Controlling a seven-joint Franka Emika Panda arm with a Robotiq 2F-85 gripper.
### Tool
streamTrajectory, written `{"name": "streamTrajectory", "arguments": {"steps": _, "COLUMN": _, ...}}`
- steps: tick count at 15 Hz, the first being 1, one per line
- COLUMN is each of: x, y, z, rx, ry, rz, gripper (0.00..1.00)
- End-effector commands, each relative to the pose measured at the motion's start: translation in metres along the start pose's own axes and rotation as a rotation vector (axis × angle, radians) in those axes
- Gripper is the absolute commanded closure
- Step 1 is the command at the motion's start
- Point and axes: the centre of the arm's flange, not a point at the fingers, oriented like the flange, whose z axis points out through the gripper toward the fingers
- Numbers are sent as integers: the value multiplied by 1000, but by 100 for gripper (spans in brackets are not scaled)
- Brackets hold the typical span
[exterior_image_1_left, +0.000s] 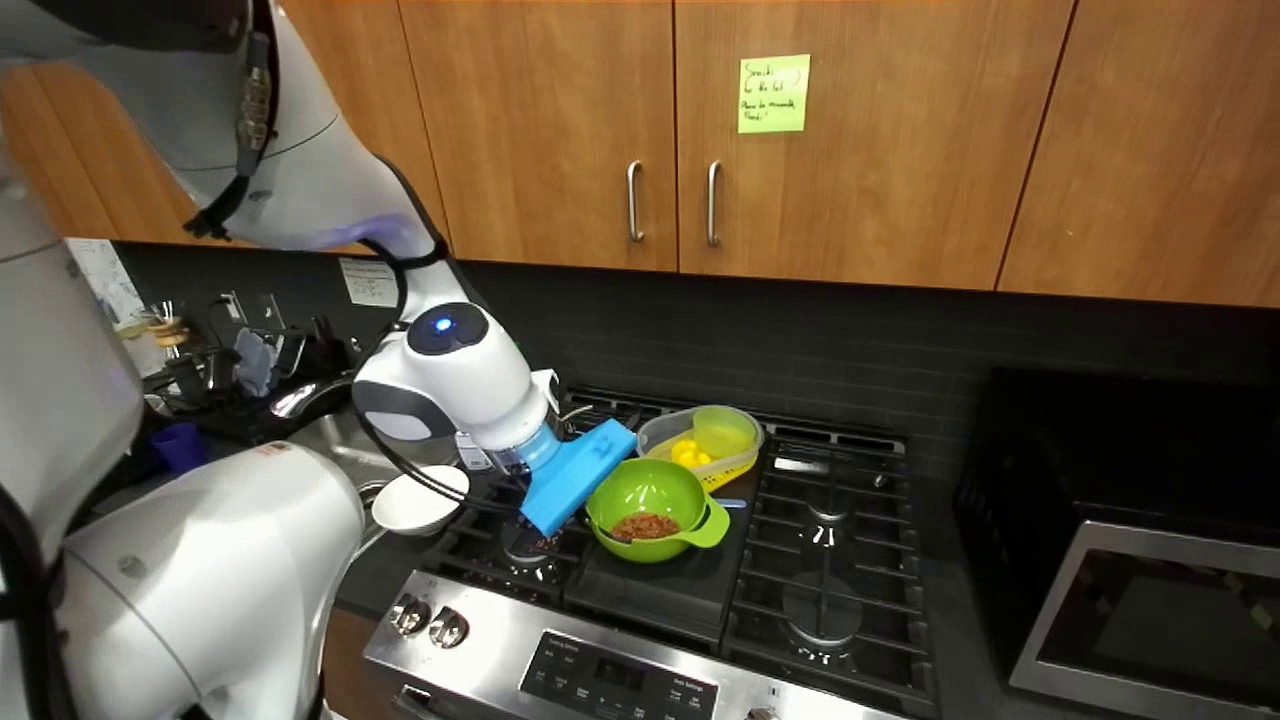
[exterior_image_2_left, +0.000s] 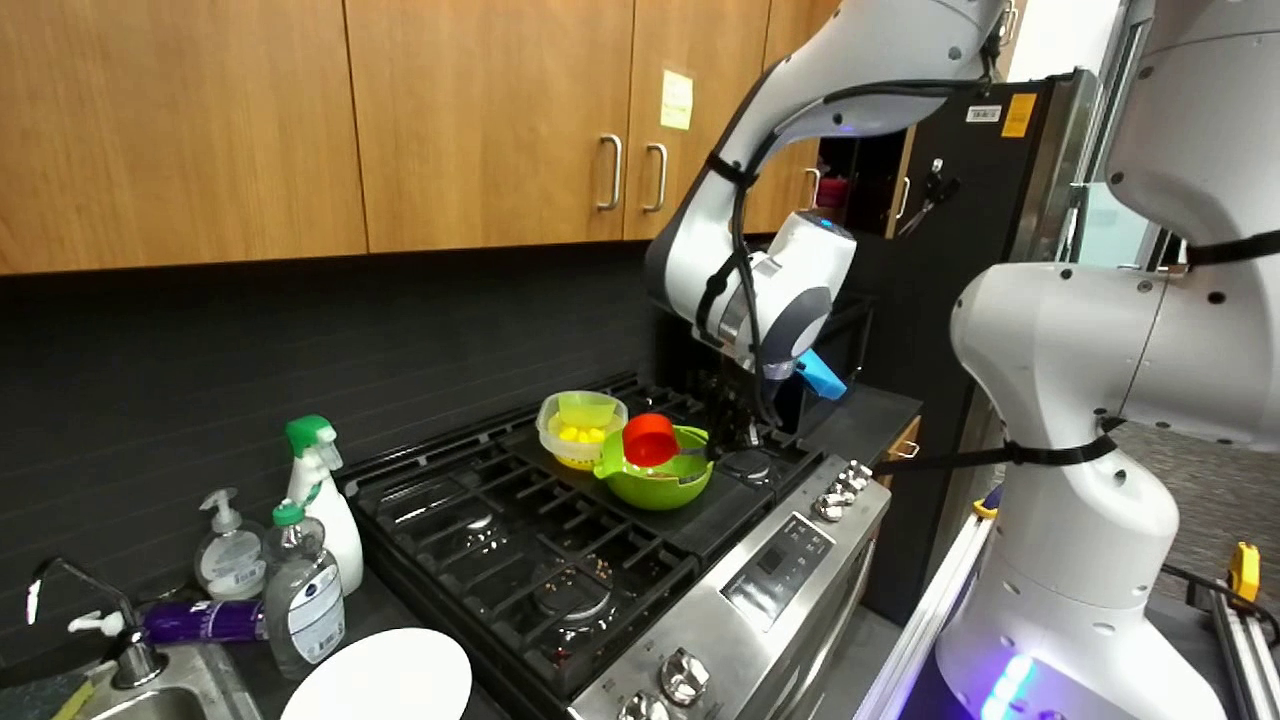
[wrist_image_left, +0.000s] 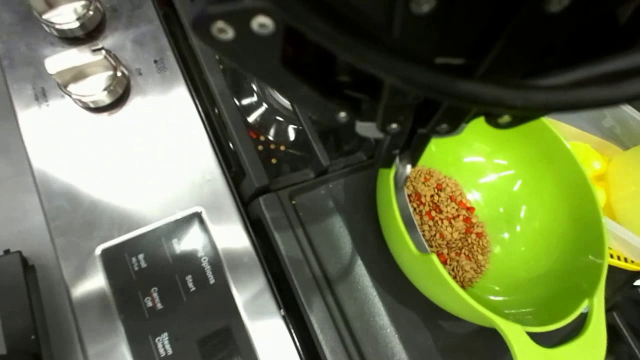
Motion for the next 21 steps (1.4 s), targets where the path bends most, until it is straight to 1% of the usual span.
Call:
{"name": "streamTrajectory", "arguments": {"steps": 1, "x": 0, "y": -4, "z": 9, "rx": 122, "ry": 86, "rz": 37, "gripper": 99}}
{"name": "streamTrajectory", "arguments": {"steps": 3, "x": 16, "y": -13, "z": 19, "rx": 188, "ry": 221, "rz": 79, "gripper": 99}}
{"name": "streamTrajectory", "arguments": {"steps": 5, "x": 37, "y": -4, "z": 14, "rx": 253, "ry": 358, "rz": 94, "gripper": 99}}
{"name": "streamTrajectory", "arguments": {"steps": 6, "x": 45, "y": 3, "z": 13, "rx": 289, "ry": 408, "rz": 93, "gripper": 99}}
{"name": "streamTrajectory", "arguments": {"steps": 10, "x": 61, "y": 40, "z": -5, "rx": 447, "ry": 548, "rz": 78, "gripper": 99}}
{"name": "streamTrajectory", "arguments": {"steps": 12, "x": 65, "y": 66, "z": -17, "rx": 537, "ry": 617, "rz": 75, "gripper": 99}}
{"name": "streamTrajectory", "arguments": {"steps": 14, "x": 60, "y": 93, "z": -22, "rx": 622, "ry": 663, "rz": 122, "gripper": 99}}
{"name": "streamTrajectory", "arguments": {"steps": 15, "x": 55, "y": 104, "z": -28, "rx": 641, "ry": 658, "rz": 175, "gripper": 99}}
{"name": "streamTrajectory", "arguments": {"steps": 17, "x": 42, "y": 122, "z": -39, "rx": 613, "ry": 611, "rz": 210, "gripper": 99}}
{"name": "streamTrajectory", "arguments": {"steps": 20, "x": 21, "y": 141, "z": -55, "rx": 541, "ry": 477, "rz": 201, "gripper": 99}}
{"name": "streamTrajectory", "arguments": {"steps": 21, "x": 15, "y": 145, "z": -59, "rx": 502, "ry": 415, "rz": 180, "gripper": 99}}
